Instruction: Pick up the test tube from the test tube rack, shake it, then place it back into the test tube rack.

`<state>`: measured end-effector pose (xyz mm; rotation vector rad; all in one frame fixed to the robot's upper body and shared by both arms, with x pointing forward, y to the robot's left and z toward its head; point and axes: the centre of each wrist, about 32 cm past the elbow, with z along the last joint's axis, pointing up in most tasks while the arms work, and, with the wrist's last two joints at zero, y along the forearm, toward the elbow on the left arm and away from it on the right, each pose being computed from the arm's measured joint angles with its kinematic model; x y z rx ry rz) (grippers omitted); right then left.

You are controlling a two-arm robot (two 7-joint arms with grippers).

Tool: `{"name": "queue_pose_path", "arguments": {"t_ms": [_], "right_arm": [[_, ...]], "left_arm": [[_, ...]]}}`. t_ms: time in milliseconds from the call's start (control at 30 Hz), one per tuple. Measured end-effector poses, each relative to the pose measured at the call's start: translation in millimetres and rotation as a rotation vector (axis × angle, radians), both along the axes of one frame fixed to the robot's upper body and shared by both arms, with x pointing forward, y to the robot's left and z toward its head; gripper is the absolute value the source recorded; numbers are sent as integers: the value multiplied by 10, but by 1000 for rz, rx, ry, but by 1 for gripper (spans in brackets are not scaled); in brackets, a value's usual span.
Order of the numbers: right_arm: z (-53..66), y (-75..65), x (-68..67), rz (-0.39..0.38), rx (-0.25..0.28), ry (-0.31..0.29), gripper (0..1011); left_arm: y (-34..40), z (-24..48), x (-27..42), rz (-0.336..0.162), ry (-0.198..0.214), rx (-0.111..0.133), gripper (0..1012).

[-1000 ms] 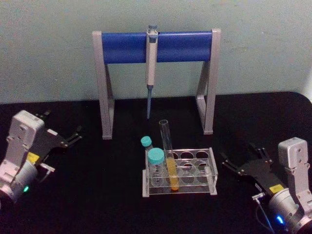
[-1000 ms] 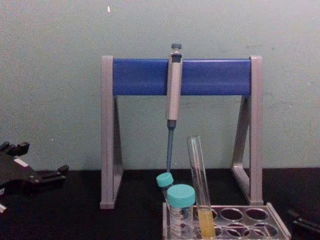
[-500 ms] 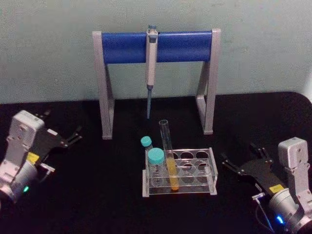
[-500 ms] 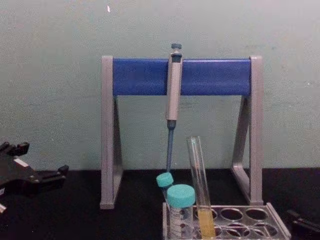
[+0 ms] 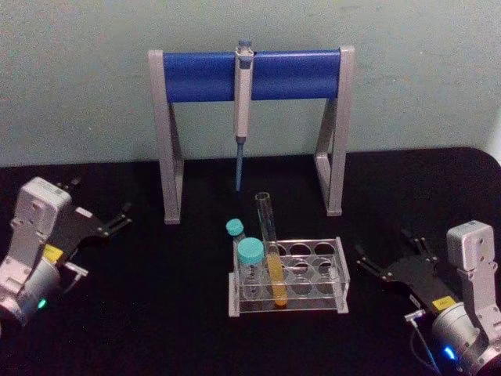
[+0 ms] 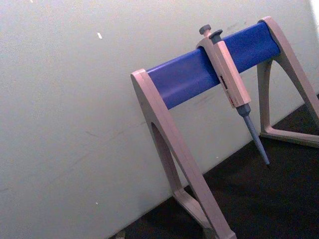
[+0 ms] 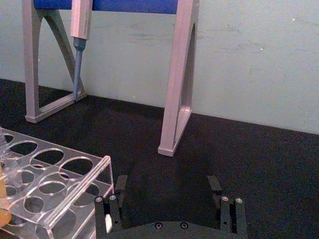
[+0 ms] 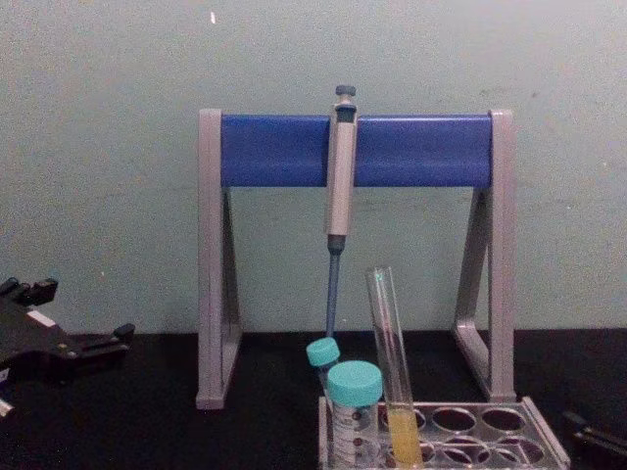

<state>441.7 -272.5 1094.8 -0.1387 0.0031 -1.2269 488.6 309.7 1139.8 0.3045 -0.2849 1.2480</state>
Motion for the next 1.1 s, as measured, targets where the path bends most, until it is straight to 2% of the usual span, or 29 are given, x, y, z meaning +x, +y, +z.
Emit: {"name": "queue_pose_path", "arguments": {"t_ms": [1100], "right_arm": [[0, 0, 0, 0, 0, 0, 1000]], "left_arm": [[0, 0, 0, 0, 0, 0, 1001]]}}
